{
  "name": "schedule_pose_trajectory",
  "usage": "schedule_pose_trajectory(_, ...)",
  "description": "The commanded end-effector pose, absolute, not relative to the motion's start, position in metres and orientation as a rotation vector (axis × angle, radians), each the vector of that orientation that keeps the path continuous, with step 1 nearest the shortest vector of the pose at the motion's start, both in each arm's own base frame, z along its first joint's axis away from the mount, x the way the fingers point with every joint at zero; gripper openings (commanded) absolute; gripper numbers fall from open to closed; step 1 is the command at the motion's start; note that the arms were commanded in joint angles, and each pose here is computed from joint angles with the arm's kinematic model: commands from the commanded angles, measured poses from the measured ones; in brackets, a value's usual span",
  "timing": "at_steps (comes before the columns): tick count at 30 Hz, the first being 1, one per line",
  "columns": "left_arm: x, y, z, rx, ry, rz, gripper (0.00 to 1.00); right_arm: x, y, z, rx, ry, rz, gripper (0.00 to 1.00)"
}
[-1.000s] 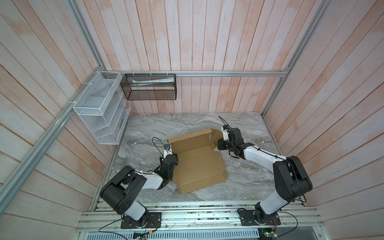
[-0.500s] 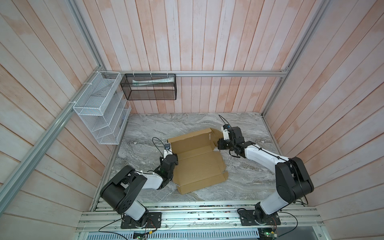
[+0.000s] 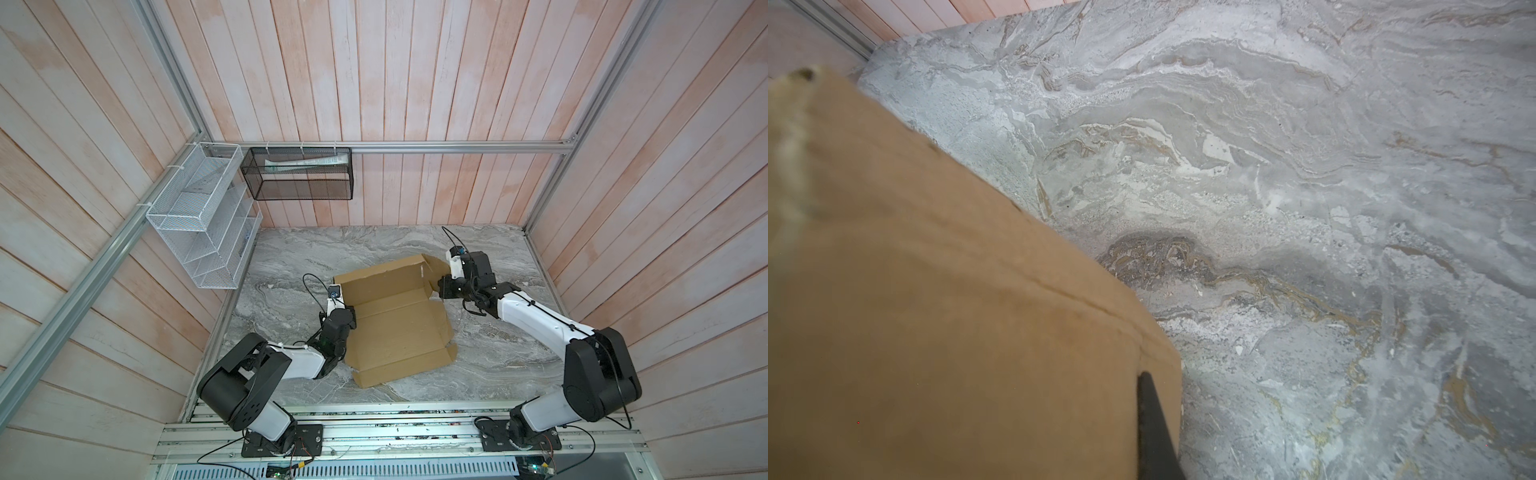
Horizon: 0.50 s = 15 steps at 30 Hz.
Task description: Fold the paper box
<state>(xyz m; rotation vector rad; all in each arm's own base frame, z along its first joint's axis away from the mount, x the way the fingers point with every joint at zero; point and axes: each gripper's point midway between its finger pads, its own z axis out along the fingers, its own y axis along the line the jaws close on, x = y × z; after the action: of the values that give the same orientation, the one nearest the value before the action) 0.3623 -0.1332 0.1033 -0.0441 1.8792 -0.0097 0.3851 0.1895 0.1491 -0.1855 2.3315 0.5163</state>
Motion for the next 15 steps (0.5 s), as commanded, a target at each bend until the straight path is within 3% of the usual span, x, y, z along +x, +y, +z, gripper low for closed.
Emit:
schedule_pose_trajectory(1,0.37,-0.137,0.122,-0.023,1.837,-0.012,0.0,0.381,0.196,0.167,-0.215,2.289,0.576,0.03)
schedule_pose_trajectory(15,0.373,-0.14,0.131,-0.01,1.816,-0.026,0.0,0.368,0.209,0.152,-0.223,2.304,0.65,0.03)
